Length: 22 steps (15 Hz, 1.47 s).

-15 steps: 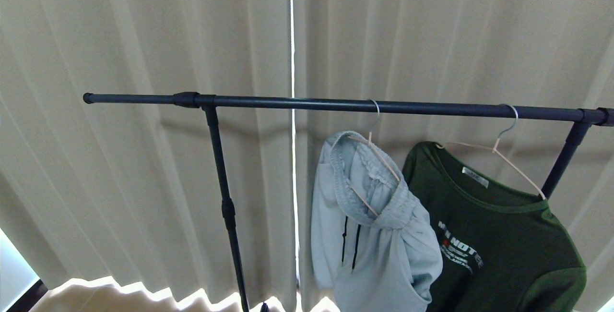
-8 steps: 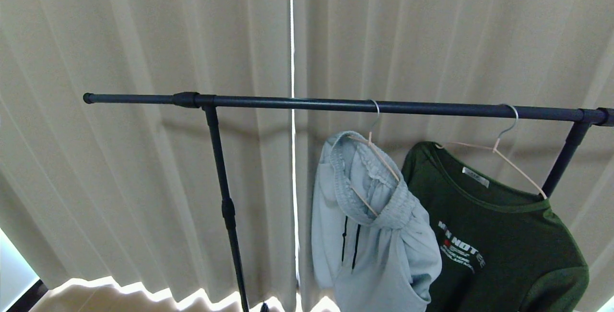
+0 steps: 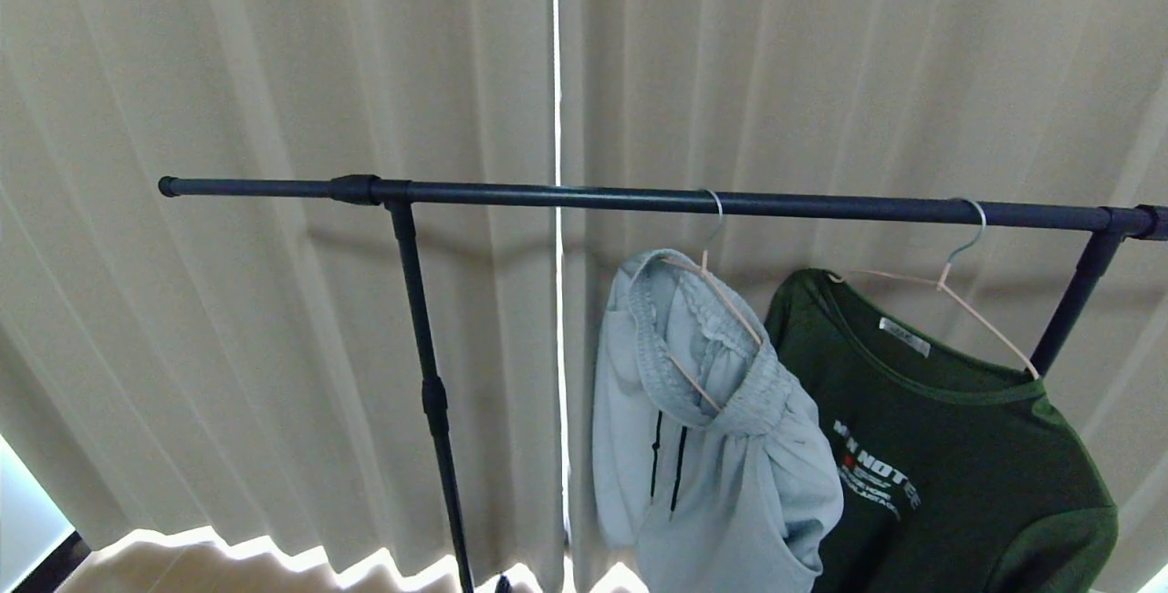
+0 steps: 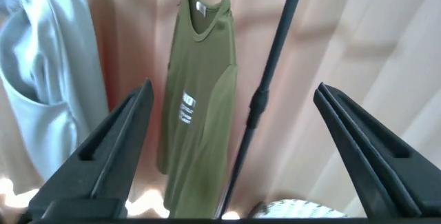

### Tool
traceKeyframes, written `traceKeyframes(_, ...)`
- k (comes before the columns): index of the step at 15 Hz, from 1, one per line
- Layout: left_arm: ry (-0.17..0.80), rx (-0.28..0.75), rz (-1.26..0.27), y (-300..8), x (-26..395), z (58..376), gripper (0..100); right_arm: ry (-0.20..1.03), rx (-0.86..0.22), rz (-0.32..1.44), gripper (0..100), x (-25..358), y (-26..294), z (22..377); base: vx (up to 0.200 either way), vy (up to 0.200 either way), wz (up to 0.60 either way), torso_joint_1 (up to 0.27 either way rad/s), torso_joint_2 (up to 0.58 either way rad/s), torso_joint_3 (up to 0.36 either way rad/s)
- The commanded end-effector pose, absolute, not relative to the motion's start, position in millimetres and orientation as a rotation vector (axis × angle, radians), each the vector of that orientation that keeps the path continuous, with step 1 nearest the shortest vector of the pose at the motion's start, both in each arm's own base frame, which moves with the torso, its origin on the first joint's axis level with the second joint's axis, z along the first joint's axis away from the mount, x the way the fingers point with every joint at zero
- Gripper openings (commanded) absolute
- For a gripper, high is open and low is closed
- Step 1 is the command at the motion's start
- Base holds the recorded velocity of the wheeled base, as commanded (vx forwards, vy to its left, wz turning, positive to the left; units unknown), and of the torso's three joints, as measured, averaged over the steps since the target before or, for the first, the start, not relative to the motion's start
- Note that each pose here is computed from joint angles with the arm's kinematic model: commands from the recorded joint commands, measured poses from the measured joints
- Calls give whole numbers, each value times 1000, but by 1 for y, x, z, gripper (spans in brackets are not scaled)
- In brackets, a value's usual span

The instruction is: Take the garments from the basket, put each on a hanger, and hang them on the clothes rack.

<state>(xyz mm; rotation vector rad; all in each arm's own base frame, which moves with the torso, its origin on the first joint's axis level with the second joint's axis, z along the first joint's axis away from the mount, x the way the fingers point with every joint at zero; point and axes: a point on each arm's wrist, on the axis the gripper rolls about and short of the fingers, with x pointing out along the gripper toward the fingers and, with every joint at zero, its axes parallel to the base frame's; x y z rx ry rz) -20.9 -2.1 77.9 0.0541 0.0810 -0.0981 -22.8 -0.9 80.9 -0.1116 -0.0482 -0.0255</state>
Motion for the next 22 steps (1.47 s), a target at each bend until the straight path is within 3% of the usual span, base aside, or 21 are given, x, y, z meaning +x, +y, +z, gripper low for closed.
traceKeyframes(1, 28, 55, -90, -2, -25, 77, 100, -50, -98, 11, 100, -23, 0, 81, 0, 0, 0, 0, 0, 0)
traceKeyframes(9, 28, 55, -90, -2, -25, 77, 100, -4, -77, 92, 100, -23, 2, 76, 0, 0, 0, 0, 0, 0)
traceKeyframes(12, 30, 55, -90, -2, -25, 77, 100, -2, -20, 87, 100, -23, 2, 76, 0, 0, 0, 0, 0, 0)
traceKeyframes(22, 30, 55, -90, -2, -25, 77, 100, -2, -34, 92, 100, -23, 2, 76, 0, 0, 0, 0, 0, 0)
